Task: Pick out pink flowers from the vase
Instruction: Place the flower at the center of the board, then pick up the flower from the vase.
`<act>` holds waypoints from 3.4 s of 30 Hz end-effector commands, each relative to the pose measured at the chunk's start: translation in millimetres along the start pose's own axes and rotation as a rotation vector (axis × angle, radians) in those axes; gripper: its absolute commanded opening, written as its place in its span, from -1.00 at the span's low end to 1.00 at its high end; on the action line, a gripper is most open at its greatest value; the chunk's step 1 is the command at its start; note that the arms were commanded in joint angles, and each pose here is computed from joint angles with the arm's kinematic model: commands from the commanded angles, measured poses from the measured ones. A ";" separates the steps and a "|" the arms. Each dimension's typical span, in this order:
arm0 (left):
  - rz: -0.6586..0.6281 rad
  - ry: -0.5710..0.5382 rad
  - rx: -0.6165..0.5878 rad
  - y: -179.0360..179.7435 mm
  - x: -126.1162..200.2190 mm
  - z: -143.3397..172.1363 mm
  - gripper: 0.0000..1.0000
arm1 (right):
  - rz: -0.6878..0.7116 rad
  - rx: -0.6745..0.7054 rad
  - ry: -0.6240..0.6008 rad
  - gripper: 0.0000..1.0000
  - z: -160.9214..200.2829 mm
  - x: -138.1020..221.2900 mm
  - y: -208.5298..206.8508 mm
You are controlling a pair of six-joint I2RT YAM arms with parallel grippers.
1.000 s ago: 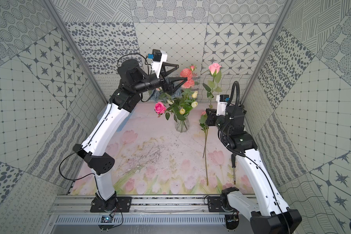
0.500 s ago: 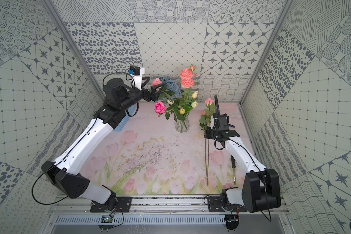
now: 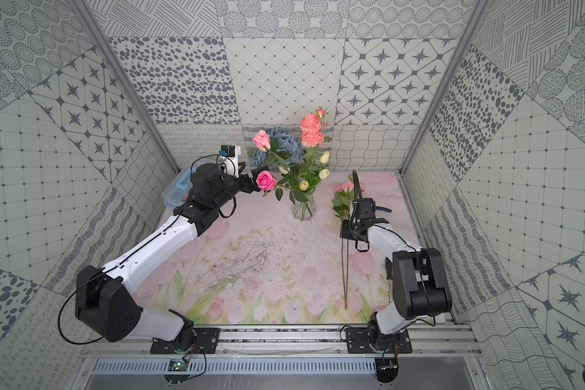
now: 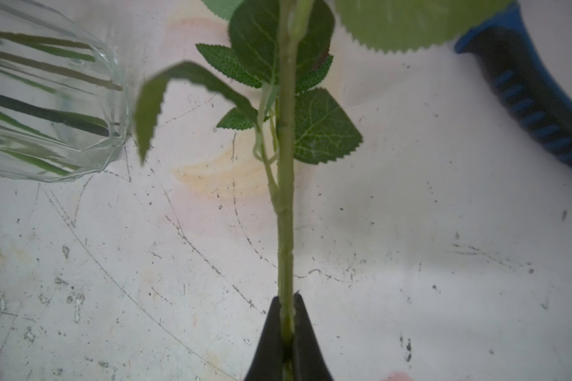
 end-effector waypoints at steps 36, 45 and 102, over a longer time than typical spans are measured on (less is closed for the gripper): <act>0.454 -0.028 0.117 -49.8 -59.4 61.8 0.11 | -0.104 -0.043 -0.073 0.13 -3.1 -3.3 8.6; 0.470 -0.108 0.118 -57.6 -79.3 41.0 0.09 | -0.147 -0.056 -0.080 0.14 -7.2 -6.7 14.2; 1.183 0.132 -0.294 -268.0 21.2 -93.0 -1.00 | -0.594 0.463 -1.086 0.58 -127.3 378.6 140.5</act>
Point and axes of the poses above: each gripper's point midway between its finger pads, its own x axis back along the fingers, its own y axis along the line the jaws close on, z = x × y, the point moved 3 cm from there along x, back along the fingers, and after that the axes turned 12 degrees about x, right-handed, at the moved point
